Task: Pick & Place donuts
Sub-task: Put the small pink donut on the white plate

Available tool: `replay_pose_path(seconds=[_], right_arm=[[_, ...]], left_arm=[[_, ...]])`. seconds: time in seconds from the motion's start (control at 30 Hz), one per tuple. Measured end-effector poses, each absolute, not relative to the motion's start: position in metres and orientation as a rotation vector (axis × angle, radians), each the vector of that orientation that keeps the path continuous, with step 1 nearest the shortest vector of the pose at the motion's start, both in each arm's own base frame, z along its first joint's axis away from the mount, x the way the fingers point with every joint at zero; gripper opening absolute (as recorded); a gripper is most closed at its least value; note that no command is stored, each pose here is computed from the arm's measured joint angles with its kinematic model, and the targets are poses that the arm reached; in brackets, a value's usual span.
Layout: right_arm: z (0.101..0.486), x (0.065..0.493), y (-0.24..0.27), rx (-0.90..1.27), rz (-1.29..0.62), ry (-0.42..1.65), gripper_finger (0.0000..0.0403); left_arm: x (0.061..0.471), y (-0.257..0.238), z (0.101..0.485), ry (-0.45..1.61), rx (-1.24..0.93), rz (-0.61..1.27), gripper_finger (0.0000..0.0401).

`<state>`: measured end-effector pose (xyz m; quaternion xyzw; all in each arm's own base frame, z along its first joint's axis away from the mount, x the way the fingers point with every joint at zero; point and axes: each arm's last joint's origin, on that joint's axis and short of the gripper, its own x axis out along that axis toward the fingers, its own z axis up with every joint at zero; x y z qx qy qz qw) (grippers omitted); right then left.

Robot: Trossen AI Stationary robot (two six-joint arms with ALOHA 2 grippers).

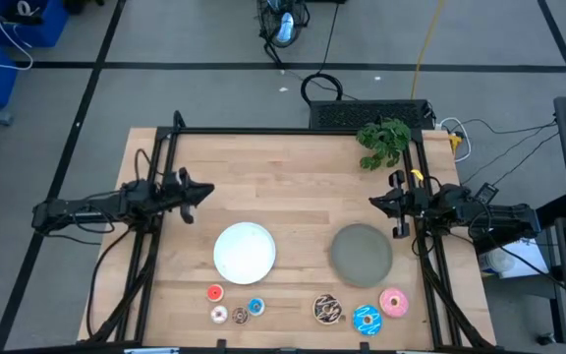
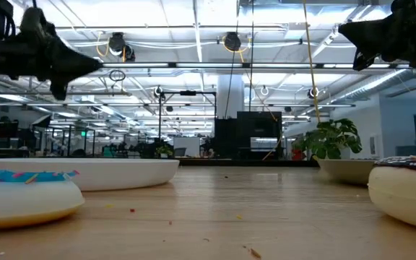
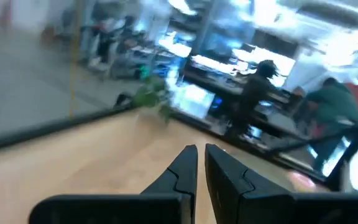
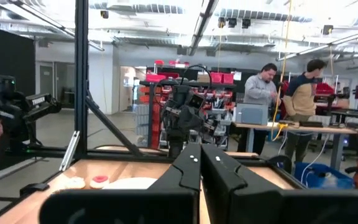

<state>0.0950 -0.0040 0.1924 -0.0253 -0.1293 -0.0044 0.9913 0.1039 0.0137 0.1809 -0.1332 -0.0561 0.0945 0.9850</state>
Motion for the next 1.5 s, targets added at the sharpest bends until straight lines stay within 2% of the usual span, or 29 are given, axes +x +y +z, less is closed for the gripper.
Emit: replay_pose_path(seconds=[0.1,0.27,0.4,0.63,0.8,0.97,1.13,1.3,1.5], right_arm=[[0.191,0.096,-0.004,-0.053,-0.009,-0.246,0.0],[0.191,0.096,-0.004,-0.057,-0.01,-0.246,0.0],[0.191,0.096,-0.004,-0.082,-0.013,-0.246,0.0],[0.191,0.096,-0.004,-0.137,-0.02,-0.245,0.0],[0.192,0.095,-0.004,-0.091,-0.014,-0.252,0.0],[0.194,0.095,-0.004,-0.001,0.0,-0.274,0.0],[0.191,0.096,-0.004,0.007,0.0,-0.247,0.0],[0.192,0.095,-0.004,0.026,0.002,-0.252,0.0],[0.192,0.095,-0.004,0.026,0.001,-0.251,0.0]], left_arm=[[0.103,0.007,0.206,-0.072,-0.186,0.076,0.0035],[0.108,-0.001,0.252,0.15,-0.17,0.185,0.0035],[0.119,-0.01,0.275,0.447,-0.161,0.328,0.0035],[0.159,-0.043,0.274,0.883,-0.249,0.432,0.0036],[0.181,-0.075,0.262,1.094,-0.319,0.446,0.0036],[0.189,-0.108,0.249,1.191,-0.478,0.443,0.0036],[0.187,-0.136,0.234,1.218,-0.489,0.466,0.0041],[0.185,-0.157,0.216,1.275,-0.447,0.482,0.0085],[0.194,-0.177,0.195,1.362,-0.411,0.358,0.0184]])
